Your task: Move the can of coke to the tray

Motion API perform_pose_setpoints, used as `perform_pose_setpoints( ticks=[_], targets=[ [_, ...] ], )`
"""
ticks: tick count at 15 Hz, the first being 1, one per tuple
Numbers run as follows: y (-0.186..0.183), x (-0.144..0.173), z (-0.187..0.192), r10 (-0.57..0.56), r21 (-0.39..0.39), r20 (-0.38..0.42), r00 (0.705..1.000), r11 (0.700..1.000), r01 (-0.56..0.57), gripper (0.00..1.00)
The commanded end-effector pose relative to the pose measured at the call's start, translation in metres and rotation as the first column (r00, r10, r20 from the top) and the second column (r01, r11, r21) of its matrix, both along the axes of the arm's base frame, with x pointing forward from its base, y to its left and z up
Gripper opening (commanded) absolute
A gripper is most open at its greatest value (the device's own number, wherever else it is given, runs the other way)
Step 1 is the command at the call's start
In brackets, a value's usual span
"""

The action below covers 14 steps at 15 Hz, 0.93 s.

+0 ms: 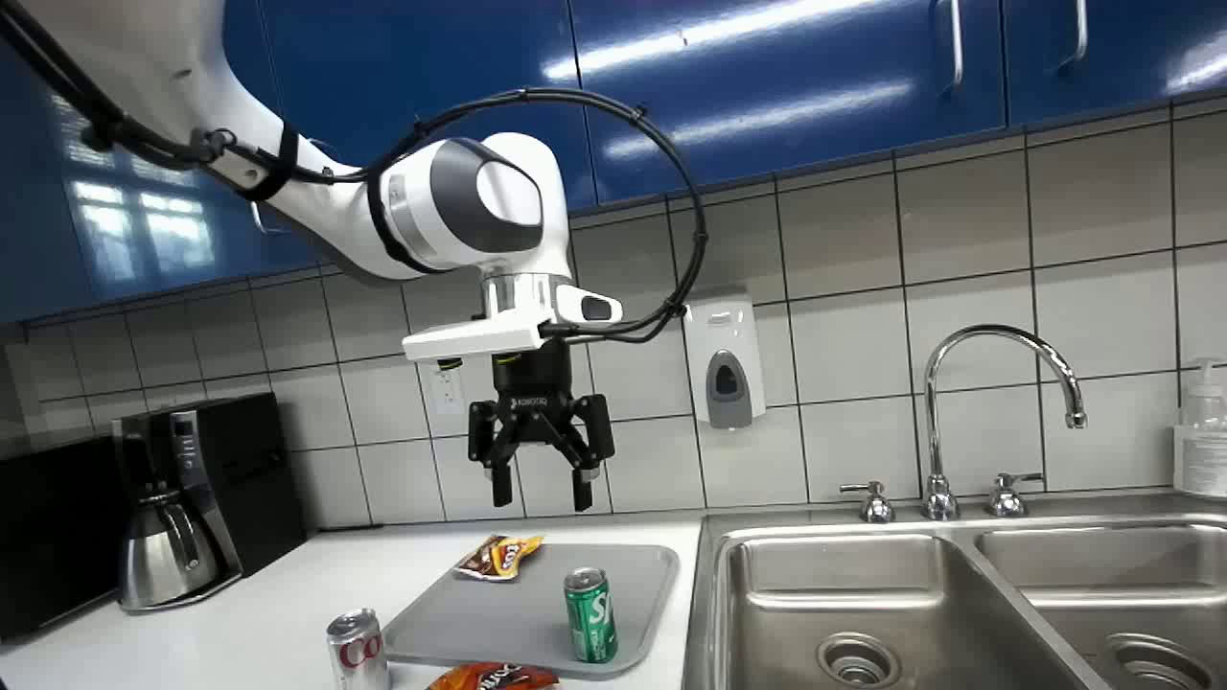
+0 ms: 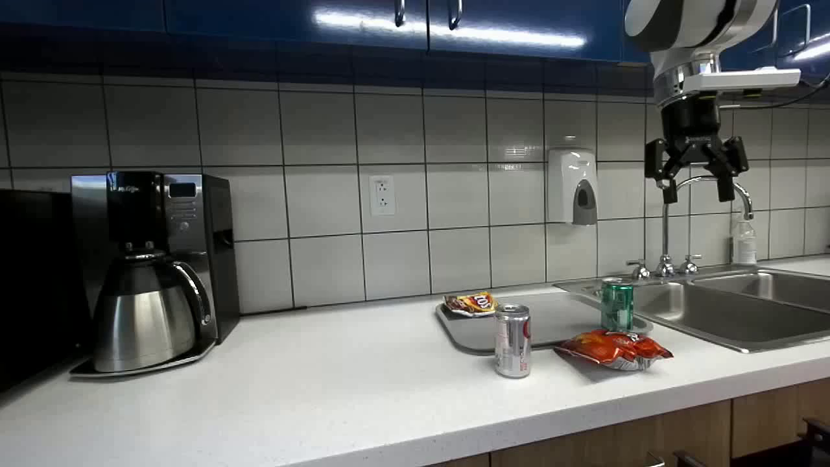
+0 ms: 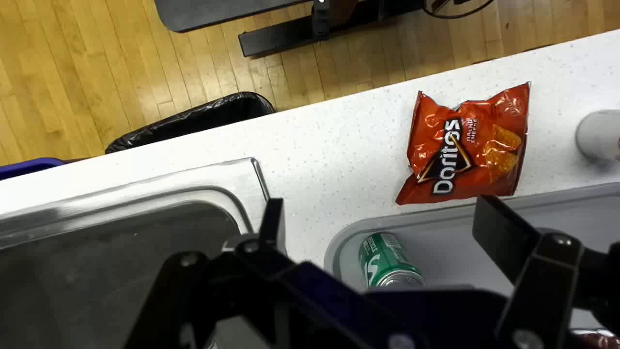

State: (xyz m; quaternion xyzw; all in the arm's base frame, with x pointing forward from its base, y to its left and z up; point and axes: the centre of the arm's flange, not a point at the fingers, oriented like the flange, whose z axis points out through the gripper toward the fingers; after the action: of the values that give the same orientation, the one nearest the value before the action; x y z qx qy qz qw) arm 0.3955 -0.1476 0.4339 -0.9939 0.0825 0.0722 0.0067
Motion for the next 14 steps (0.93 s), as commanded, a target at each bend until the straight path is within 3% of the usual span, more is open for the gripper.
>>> perform_pose_setpoints(
  ticks=[1,6,14],
  targets=[
    [0.0,0.0,0.0,0.0,0.0,0.0,1.0,1.0,0.0,1.0],
    [0.013,-0.002,-0.006,0.014,-0.006,0.007,1.0,1.0,-0.014,1.0],
    [0.069,-0.004,-0.028,0.109,-0.03,0.083,0.991,0.994,-0.107,1.0]
  ],
)
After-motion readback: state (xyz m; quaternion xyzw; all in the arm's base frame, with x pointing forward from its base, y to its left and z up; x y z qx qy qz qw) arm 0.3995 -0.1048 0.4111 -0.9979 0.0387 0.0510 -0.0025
